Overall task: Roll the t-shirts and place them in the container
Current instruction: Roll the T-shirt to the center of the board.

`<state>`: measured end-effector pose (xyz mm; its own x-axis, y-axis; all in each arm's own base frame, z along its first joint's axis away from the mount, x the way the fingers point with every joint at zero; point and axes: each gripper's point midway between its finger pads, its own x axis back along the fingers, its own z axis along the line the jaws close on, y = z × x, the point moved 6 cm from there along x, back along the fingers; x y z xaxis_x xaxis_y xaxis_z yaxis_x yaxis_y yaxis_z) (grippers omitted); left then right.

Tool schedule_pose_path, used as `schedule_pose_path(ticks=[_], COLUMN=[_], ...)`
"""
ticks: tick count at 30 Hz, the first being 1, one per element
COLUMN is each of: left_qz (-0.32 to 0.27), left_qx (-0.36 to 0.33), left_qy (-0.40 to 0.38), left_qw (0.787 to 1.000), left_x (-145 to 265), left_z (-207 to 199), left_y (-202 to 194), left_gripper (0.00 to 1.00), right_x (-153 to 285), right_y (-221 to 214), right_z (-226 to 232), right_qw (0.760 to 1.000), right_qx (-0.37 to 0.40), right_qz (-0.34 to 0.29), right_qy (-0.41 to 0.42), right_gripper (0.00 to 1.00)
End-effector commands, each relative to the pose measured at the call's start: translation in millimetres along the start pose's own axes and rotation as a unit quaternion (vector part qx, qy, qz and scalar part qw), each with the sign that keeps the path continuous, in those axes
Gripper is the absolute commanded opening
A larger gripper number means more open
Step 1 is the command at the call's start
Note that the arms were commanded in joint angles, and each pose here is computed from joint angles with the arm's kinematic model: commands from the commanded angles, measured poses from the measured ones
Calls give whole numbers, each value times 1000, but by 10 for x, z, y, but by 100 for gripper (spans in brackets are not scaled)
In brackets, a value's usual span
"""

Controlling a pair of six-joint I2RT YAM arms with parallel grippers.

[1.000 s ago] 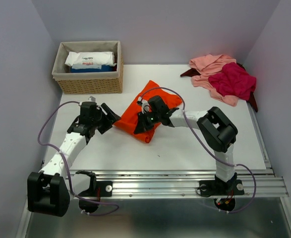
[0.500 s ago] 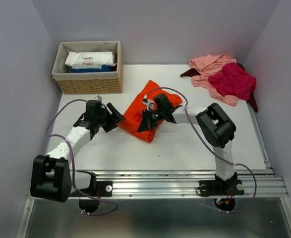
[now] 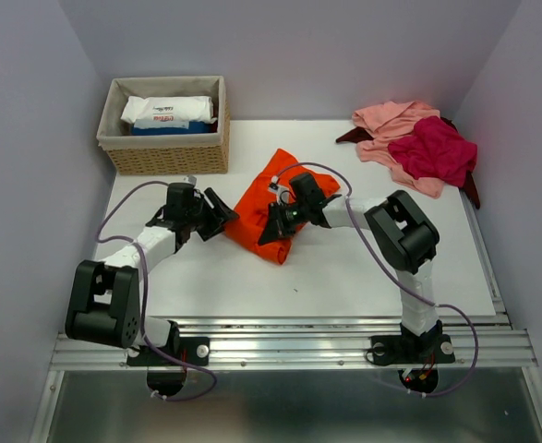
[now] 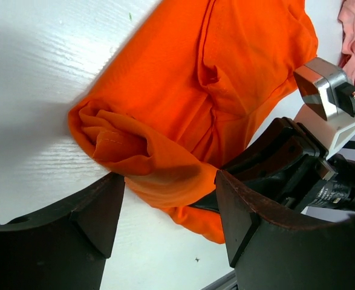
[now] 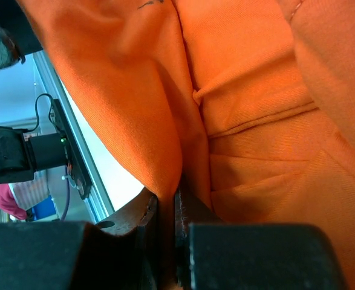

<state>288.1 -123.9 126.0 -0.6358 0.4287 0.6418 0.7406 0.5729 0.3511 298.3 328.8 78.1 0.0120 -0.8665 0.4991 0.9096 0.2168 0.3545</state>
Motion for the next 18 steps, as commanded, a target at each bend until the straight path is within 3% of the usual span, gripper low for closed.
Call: schedule_pose_path(ticks=[1,6,7,9,12,18], left_qz=[-29,-25,-25,-23,-20,-16], left_qx=[-11,1,3,6,7,9], left_qy=[-49,-46,-47,-42,-36,-28], left_qw=[998,999,999,999,999,999], left_x=[-37,-171,-186,-230,-276,-356], left_z=[-262,-248,-257,-234,-207,-179], left_y=[196,227,239,240,239,254], left_gripper=[71,70,70,69,69,68], right_x=[27,85,98,117,167,365], right_y=[157,176,177,179,174,201], right_z=[32,37,48,65,117,239], right_qw=[1000,999,999,999,999,996], right_qx=[16,18,20,21,26,35], right_qz=[-19,-26,-28,-31,-36,-68], right_qy=[12,8,7,5,5,-38], right_gripper=[3,12,27,48,55,85])
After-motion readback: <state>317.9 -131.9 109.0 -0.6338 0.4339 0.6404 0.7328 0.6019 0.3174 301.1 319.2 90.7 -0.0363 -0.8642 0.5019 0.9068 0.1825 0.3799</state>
